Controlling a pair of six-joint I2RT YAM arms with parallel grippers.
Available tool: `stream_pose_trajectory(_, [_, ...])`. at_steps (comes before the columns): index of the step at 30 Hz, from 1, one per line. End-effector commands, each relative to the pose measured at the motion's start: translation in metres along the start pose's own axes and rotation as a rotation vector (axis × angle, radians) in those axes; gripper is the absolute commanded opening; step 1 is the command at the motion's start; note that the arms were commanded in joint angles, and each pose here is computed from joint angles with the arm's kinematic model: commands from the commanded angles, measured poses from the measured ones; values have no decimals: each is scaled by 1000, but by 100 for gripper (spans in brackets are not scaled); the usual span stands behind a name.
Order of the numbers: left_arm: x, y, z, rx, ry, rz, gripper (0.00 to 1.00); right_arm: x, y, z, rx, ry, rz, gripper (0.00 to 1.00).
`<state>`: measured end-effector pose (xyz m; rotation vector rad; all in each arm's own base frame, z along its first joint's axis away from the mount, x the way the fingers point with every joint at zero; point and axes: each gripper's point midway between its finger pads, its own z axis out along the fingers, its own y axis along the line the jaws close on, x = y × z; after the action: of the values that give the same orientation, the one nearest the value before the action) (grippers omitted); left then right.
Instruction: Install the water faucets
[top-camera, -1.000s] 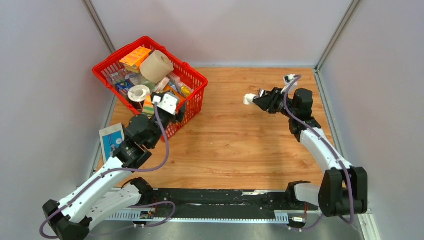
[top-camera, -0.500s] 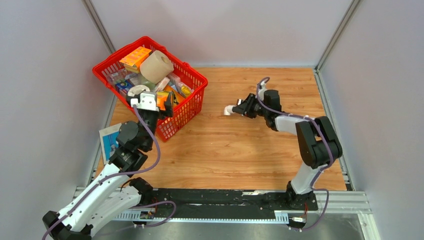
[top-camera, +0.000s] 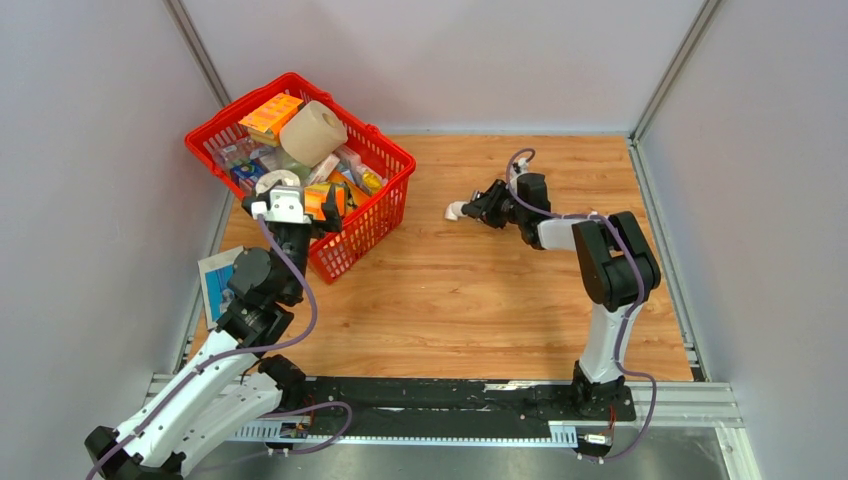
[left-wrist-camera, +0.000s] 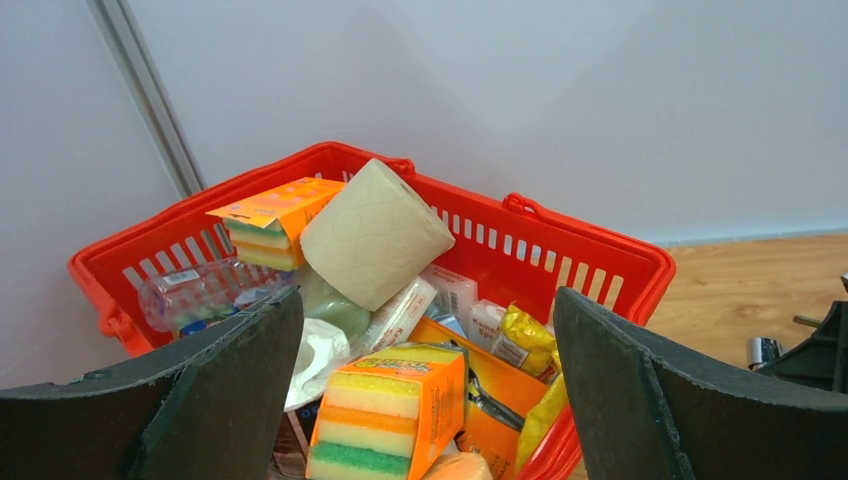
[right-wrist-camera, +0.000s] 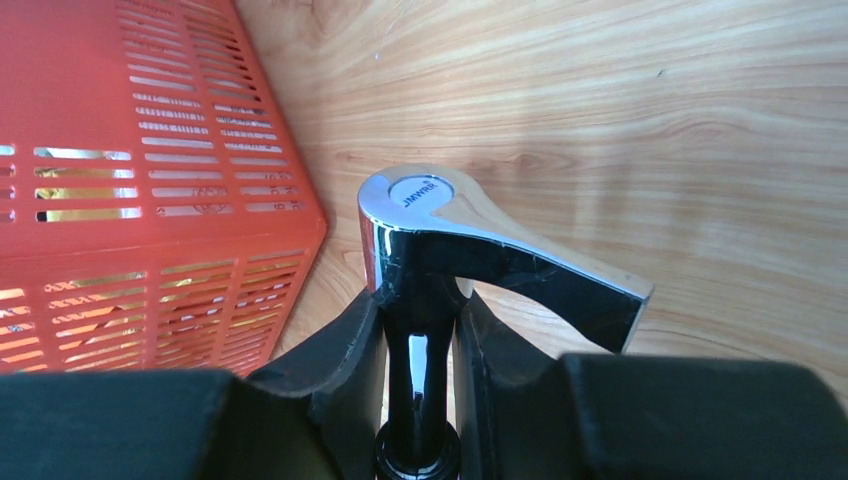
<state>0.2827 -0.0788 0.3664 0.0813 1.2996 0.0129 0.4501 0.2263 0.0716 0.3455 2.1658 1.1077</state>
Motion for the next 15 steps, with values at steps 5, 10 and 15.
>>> stream_pose_trajectory(5, [-11,6,0,-18,-43,-18,100,-18,-27,-3,139,-64,28,46])
stream_pose_trajectory(10, [-10,5,0,-15,-37,-10,100,-19,-32,-10,199,-58,-2,60])
stream_pose_trajectory(15, [-11,6,-1,-13,-40,-7,100,-17,-36,-20,246,-41,-31,69])
